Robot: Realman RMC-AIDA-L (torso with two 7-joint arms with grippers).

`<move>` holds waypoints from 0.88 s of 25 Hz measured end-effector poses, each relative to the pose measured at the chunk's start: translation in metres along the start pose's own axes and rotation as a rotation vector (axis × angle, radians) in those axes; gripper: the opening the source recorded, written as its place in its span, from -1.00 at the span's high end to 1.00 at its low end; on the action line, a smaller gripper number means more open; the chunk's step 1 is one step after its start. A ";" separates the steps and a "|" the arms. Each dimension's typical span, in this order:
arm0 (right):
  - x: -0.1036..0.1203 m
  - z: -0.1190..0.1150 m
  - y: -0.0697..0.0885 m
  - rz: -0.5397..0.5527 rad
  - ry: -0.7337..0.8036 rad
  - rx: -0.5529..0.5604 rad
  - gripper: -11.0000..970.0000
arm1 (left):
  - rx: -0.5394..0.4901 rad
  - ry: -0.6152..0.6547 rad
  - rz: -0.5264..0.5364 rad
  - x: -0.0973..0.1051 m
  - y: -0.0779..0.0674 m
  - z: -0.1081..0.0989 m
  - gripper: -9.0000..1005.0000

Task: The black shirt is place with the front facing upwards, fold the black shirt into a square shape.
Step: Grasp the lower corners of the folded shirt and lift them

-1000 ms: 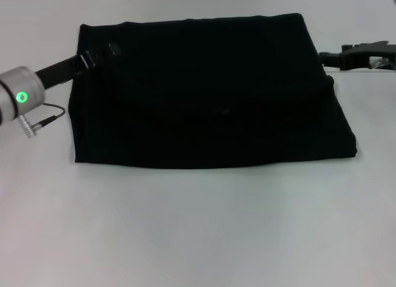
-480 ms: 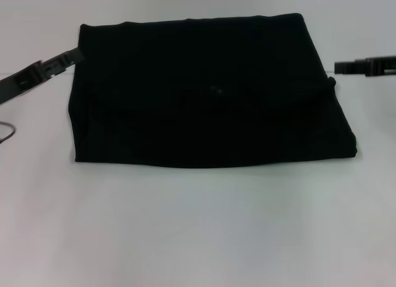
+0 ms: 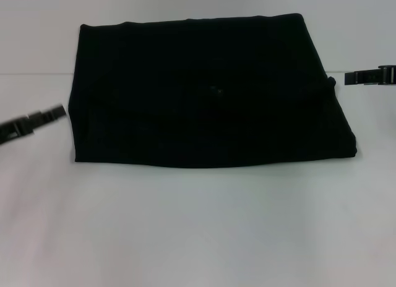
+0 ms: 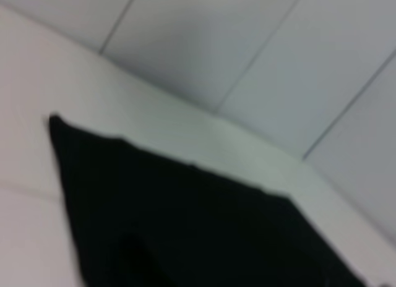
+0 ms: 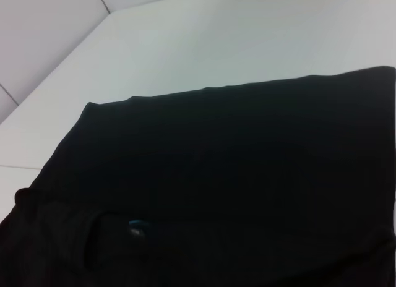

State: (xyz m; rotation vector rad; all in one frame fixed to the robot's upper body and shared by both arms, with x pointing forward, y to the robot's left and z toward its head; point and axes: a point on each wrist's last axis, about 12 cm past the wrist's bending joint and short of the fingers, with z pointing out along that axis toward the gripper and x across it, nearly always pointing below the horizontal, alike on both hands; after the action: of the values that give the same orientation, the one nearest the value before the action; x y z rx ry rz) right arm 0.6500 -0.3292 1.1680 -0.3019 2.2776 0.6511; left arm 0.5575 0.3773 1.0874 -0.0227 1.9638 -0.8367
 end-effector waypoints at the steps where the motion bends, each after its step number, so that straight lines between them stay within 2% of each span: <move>1: 0.000 0.000 0.000 0.004 0.001 0.000 -0.26 | -0.017 0.061 0.026 0.008 0.000 0.004 -0.58; 7: -0.002 -0.002 -0.003 0.021 -0.009 0.010 -0.26 | -0.037 0.174 0.099 0.016 -0.003 0.018 -0.57; 13: -0.001 -0.001 -0.002 0.032 -0.003 0.009 -0.26 | -0.095 0.281 0.230 0.022 -0.008 0.043 -0.57; 22: -0.004 -0.001 -0.001 0.037 0.000 0.008 -0.26 | -0.118 0.312 0.295 0.022 -0.012 0.054 -0.57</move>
State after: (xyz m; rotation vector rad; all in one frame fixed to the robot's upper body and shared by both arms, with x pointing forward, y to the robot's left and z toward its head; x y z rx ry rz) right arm 0.6528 -0.3302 1.1707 -0.2563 2.2899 0.6603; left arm 0.5848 0.3314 1.0610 0.3392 2.2363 -0.5535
